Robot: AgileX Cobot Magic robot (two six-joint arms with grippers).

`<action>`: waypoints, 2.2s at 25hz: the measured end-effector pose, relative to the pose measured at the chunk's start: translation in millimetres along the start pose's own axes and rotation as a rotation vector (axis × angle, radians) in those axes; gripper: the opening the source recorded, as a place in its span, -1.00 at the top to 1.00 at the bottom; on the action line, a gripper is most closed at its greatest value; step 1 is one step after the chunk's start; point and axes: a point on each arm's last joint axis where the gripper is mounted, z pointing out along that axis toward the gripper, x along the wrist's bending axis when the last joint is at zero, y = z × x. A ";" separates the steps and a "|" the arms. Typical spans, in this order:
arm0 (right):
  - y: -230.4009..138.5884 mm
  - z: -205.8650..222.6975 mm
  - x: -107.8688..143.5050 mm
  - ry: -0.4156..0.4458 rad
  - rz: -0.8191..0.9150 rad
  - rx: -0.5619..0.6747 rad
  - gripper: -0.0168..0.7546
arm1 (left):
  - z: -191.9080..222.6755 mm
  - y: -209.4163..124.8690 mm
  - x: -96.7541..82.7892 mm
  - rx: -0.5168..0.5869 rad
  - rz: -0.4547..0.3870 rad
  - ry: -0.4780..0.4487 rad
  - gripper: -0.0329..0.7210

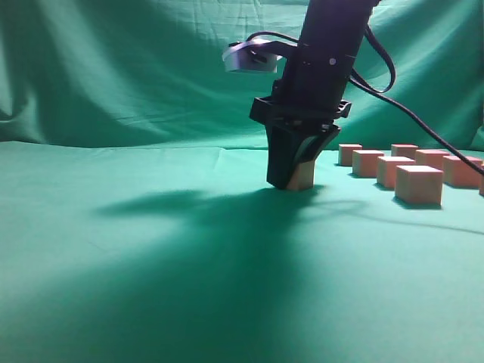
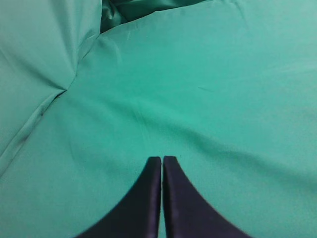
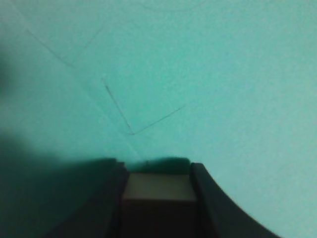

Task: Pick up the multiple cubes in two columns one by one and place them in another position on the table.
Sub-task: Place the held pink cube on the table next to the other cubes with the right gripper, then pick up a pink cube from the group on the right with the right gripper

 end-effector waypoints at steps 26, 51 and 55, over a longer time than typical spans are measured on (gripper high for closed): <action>43.0 -73.1 -9.5 -0.023 -0.041 -0.031 -0.63 | 0.0 0.0 0.0 0.000 0.000 0.000 0.91; -119.0 -217.0 -7.9 -0.249 0.681 0.117 -0.51 | 0.0 0.0 0.0 0.000 0.000 0.000 0.91; -161.4 -194.7 -7.4 -0.258 0.833 0.157 -0.37 | 0.0 0.0 0.0 0.000 0.000 0.000 0.91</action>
